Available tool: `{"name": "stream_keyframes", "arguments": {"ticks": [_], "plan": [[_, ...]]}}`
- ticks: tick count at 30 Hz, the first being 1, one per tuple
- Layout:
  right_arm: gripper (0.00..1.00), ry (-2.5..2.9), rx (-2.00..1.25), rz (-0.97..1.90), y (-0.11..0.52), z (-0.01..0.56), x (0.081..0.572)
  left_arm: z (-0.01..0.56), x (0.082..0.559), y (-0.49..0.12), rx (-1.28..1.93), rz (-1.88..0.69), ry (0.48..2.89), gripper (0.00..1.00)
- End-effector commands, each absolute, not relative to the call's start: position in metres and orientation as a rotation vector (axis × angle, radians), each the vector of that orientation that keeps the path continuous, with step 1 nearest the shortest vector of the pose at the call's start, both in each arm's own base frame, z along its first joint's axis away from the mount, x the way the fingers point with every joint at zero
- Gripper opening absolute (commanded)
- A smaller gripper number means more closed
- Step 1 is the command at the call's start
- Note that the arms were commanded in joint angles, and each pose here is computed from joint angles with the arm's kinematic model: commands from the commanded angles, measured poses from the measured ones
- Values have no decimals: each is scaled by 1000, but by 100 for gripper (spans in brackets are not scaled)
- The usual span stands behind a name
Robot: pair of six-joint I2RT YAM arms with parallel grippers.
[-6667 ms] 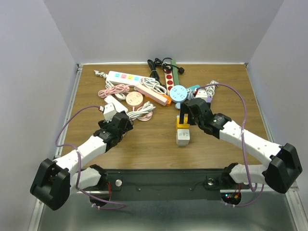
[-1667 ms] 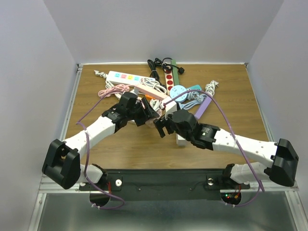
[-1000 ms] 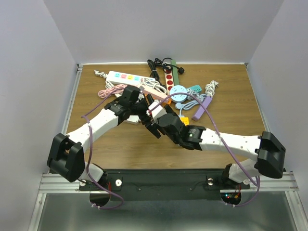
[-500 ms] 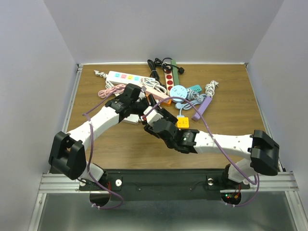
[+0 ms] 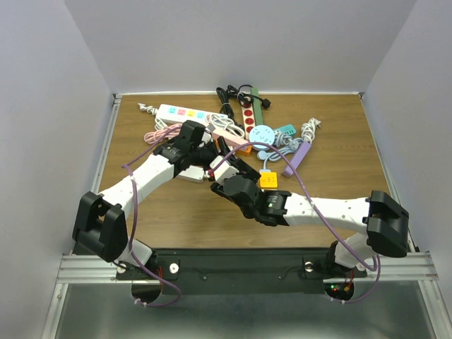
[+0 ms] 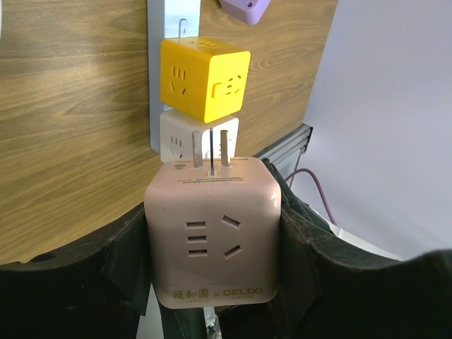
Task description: Insert the plug
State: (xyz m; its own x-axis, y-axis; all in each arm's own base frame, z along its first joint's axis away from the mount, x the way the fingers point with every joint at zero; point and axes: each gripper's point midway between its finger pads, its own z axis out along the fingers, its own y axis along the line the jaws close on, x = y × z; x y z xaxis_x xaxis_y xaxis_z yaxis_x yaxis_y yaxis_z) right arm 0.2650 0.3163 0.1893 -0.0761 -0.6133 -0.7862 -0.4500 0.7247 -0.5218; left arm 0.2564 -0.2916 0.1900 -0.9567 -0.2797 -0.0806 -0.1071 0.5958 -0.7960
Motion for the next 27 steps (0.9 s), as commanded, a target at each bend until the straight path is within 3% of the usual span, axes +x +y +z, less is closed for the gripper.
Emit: {"name": "stream_keyframes", "arguments": {"ticks": [1, 2, 5, 13, 27], "plan": [[0, 1695, -784, -140, 321, 201, 267, 213, 258, -297, -369, -1459, 2570, 33], [0, 1706, -788, -125, 321, 195, 265, 213, 260, -297, -380, -1464, 2560, 49], [0, 1738, -819, -53, 328, 177, 258, 211, 261, -297, -389, -1463, 2557, 64], [1, 1778, -848, 67, 343, 152, 247, 195, 258, -296, -415, -1468, 2578, 83], [0, 1866, -900, 214, 365, 102, 233, 161, 275, -283, -481, -1361, 2531, 90]]}}
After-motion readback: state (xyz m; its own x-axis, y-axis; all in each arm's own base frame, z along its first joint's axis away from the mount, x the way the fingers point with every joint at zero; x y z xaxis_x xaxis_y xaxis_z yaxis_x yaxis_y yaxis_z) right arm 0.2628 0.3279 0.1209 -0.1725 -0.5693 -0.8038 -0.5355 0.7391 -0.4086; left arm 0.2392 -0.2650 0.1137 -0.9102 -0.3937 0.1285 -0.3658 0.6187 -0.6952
